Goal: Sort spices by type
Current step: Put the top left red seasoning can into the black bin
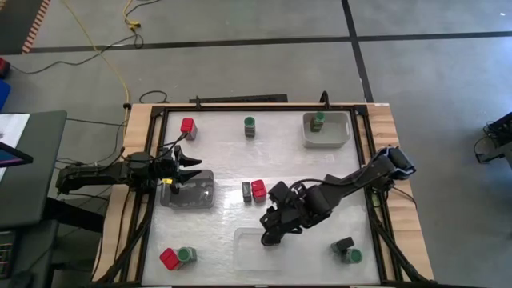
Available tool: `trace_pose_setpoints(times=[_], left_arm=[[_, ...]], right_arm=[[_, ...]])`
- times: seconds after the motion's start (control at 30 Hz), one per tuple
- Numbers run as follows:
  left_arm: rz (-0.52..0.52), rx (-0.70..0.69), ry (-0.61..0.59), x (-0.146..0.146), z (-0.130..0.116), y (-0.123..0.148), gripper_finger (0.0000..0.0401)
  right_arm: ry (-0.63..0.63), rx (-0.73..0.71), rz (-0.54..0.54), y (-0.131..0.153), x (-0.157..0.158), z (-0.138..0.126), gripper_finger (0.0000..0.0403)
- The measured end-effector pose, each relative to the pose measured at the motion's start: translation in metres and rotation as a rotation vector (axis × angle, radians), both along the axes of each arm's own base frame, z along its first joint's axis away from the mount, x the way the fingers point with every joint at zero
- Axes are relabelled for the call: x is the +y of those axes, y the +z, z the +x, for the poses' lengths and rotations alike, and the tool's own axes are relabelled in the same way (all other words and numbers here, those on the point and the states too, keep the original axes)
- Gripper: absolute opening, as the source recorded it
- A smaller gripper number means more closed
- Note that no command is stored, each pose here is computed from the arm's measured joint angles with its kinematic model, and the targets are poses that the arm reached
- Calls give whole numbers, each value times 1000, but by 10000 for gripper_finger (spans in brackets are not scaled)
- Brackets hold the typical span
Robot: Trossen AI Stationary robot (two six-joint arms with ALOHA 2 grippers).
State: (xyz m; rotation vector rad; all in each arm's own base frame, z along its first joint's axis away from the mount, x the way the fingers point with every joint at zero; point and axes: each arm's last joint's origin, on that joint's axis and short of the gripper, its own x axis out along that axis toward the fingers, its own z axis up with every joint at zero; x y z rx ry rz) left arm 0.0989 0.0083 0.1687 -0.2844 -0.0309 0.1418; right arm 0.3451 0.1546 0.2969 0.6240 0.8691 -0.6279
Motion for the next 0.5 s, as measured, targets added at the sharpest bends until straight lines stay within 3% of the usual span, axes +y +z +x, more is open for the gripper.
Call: trace_pose_setpoints(times=[0.2, 0.5], left_arm=[[65, 4, 9, 0, 0, 1, 183], [74, 2, 52, 1, 0, 1, 183]], right_arm=[[-65, -17, 36, 1, 0, -1, 230], [-126, -15, 46, 0, -5, -1, 230]])
